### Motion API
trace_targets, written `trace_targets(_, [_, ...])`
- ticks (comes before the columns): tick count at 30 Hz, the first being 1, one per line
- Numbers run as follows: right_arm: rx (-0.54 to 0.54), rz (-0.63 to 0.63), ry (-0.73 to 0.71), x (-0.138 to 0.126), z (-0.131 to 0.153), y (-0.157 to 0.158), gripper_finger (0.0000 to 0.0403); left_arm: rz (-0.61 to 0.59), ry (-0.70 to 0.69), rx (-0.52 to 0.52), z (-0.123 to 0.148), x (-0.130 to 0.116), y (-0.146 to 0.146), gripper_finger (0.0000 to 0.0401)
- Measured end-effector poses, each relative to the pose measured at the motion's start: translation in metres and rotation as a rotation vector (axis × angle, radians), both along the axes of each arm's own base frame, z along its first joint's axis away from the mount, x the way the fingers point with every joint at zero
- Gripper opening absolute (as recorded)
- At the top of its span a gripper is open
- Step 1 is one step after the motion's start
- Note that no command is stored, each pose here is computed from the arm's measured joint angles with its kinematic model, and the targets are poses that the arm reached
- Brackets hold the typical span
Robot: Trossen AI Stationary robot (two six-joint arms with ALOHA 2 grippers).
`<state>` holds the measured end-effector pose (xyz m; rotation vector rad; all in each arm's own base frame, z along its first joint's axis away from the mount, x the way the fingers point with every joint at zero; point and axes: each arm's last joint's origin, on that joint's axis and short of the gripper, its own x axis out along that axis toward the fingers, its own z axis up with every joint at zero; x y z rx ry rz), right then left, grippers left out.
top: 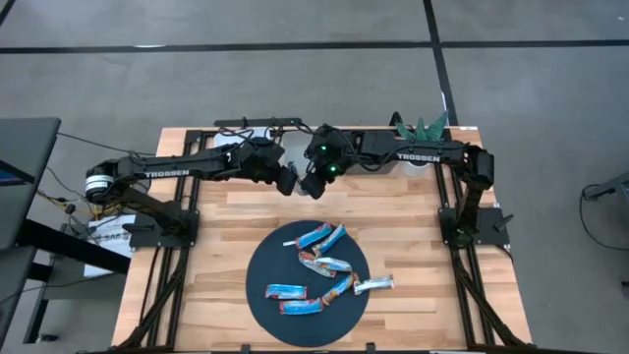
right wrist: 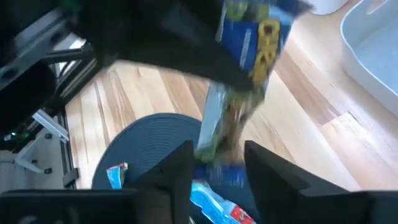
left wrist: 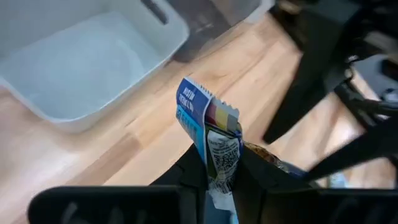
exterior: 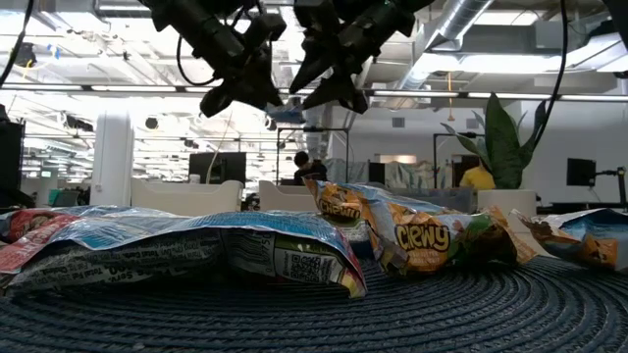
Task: Pick and place Granola Bars by type
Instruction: Put the blue granola bar into the white bin
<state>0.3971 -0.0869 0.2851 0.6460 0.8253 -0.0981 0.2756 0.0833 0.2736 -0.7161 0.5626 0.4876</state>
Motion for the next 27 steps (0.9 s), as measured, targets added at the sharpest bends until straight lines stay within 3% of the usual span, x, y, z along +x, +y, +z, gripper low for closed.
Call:
trace_targets(6, [0.021, -0.022, 0.145, -0.014, -0.009, -0.01, 0.0186, 0.086, 0.136, 0.031, -0.005, -0.018, 0.015, 0.0041])
trace_targets(11, [0.038, -0.029, 0.259, -0.026, -0.014, -0.016, 0.0204, 0.247, 0.246, 0.124, 0.002, -0.048, 0.038, 0.004])
trace_targets(19, [0.042, -0.023, 0.282, -0.028, -0.015, -0.014, 0.0195, 0.527, 0.366, 0.269, 0.02, -0.102, 0.073, 0.0041])
trace_targets(27, [0.042, -0.014, 0.283, -0.027, -0.015, -0.011, 0.0178, 0.564, 0.383, 0.238, 0.022, -0.123, 0.087, 0.0072])
